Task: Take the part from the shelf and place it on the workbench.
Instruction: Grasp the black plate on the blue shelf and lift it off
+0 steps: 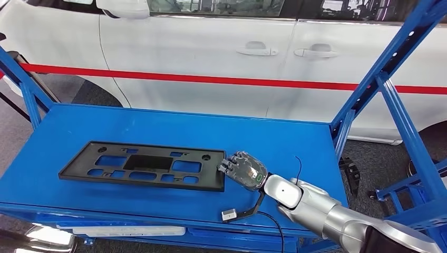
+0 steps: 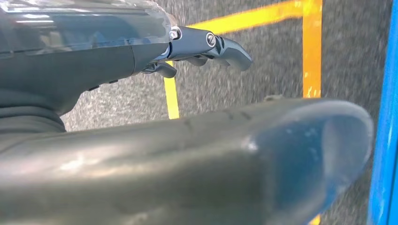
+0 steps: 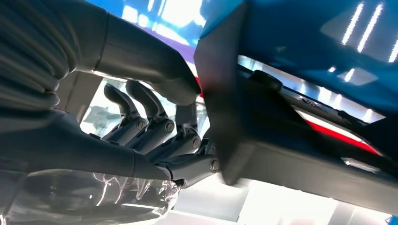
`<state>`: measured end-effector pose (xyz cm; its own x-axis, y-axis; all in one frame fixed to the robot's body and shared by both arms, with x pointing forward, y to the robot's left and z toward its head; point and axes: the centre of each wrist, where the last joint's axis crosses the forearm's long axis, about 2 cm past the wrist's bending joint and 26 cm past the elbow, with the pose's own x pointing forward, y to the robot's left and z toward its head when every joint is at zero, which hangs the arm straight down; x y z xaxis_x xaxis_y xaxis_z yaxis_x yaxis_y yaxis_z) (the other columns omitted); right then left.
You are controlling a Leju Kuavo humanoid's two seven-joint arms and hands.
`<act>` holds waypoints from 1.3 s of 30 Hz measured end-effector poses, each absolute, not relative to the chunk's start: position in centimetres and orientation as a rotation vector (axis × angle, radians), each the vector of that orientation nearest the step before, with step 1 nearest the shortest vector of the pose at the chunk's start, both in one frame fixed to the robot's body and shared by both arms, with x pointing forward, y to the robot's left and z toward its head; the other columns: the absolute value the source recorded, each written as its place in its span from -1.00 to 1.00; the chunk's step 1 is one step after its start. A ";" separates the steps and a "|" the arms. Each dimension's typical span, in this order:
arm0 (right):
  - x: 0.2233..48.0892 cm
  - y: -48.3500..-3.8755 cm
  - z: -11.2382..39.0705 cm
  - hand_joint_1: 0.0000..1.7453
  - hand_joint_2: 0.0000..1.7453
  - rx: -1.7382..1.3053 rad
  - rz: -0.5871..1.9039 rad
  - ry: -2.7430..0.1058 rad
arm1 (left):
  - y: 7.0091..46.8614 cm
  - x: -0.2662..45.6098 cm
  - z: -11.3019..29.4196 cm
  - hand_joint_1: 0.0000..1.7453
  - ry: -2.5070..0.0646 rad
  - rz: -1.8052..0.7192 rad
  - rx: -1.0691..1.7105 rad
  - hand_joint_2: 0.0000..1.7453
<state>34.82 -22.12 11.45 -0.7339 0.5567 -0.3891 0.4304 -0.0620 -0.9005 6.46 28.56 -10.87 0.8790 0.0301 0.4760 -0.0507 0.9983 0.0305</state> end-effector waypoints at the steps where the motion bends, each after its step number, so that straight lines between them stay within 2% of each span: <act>1: 34.8 -22.1 11.4 1.00 1.00 -1.090 1.926 -2.081 | 28.6 6.5 -10.9 -1.00 -0.496 0.042 0.043 -1.00; 26: 34.9 -22.7 11.3 0.98 1.00 -1.006 1.877 -2.072 | 28.7 6.3 -10.9 -1.00 -0.486 0.036 0.044 -1.00; 27: 34.9 -22.7 11.3 0.64 1.00 -1.007 1.876 -2.072 | 28.7 6.3 -10.9 -1.00 -0.486 0.036 0.044 -1.00; 30: 34.9 -22.7 11.3 -0.85 1.00 -1.006 1.872 -2.072 | 28.7 6.5 -10.9 -1.00 -0.489 0.036 0.044 -1.00; 31: 34.9 -22.7 11.3 -1.00 1.00 -1.002 1.870 -2.072 | 28.7 6.6 -10.9 -1.00 -0.491 0.036 0.044 -1.00; 39: 35.2 -22.9 11.2 -1.00 1.00 -0.894 1.843 -2.050 | 28.6 6.6 -10.8 -1.00 -0.490 0.033 0.039 -1.00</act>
